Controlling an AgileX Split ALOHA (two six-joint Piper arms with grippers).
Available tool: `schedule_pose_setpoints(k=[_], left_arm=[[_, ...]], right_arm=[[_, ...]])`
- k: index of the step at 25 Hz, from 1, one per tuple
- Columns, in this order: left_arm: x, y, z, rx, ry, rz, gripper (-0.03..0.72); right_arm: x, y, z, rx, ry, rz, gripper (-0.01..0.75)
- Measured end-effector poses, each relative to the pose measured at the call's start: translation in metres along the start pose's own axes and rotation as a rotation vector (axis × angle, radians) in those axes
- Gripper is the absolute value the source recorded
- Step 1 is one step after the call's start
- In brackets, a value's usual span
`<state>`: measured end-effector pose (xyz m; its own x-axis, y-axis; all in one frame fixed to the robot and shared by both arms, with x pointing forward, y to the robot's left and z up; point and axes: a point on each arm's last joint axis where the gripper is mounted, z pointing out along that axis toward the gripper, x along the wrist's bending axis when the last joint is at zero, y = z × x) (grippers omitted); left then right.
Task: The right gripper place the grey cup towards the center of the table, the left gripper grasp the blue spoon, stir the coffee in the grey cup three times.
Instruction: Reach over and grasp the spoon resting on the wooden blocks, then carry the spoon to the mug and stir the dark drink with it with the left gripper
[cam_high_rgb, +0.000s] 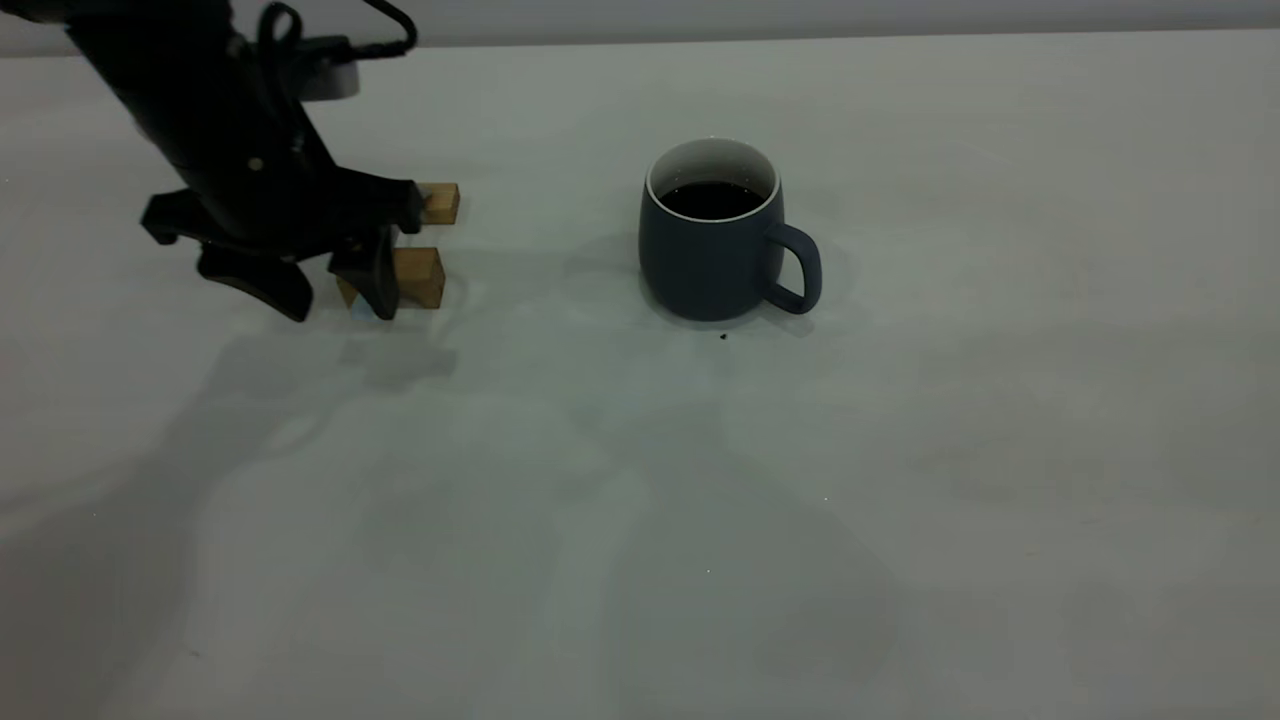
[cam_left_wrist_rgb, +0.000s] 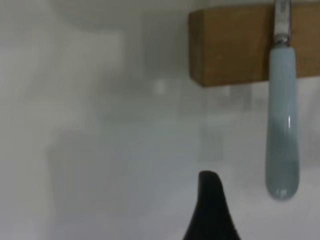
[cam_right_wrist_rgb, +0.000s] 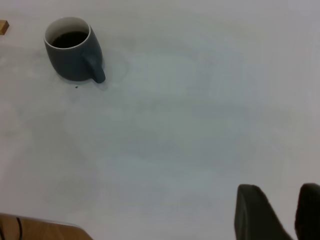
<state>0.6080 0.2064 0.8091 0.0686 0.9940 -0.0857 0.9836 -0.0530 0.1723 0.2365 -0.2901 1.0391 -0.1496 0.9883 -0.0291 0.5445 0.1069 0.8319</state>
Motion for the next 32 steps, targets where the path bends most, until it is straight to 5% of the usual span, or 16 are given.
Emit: schedule_pose_setpoints(k=[10, 19, 32], left_arm=[[-0.003, 0.016, 0.020, 0.009, -0.004, -0.003, 0.542], [-0.005, 0.018, 0.020, 0.002, -0.021, -0.038, 0.160], [-0.025, 0.056, -0.061, 0.107, -0.090, -0.159, 0.161]], right_arm=[[0.000, 0.000, 0.000, 0.000, 0.000, 0.000, 0.238], [0.000, 0.000, 0.000, 0.000, 0.000, 0.000, 0.238], [0.000, 0.000, 0.000, 0.000, 0.000, 0.000, 0.238]])
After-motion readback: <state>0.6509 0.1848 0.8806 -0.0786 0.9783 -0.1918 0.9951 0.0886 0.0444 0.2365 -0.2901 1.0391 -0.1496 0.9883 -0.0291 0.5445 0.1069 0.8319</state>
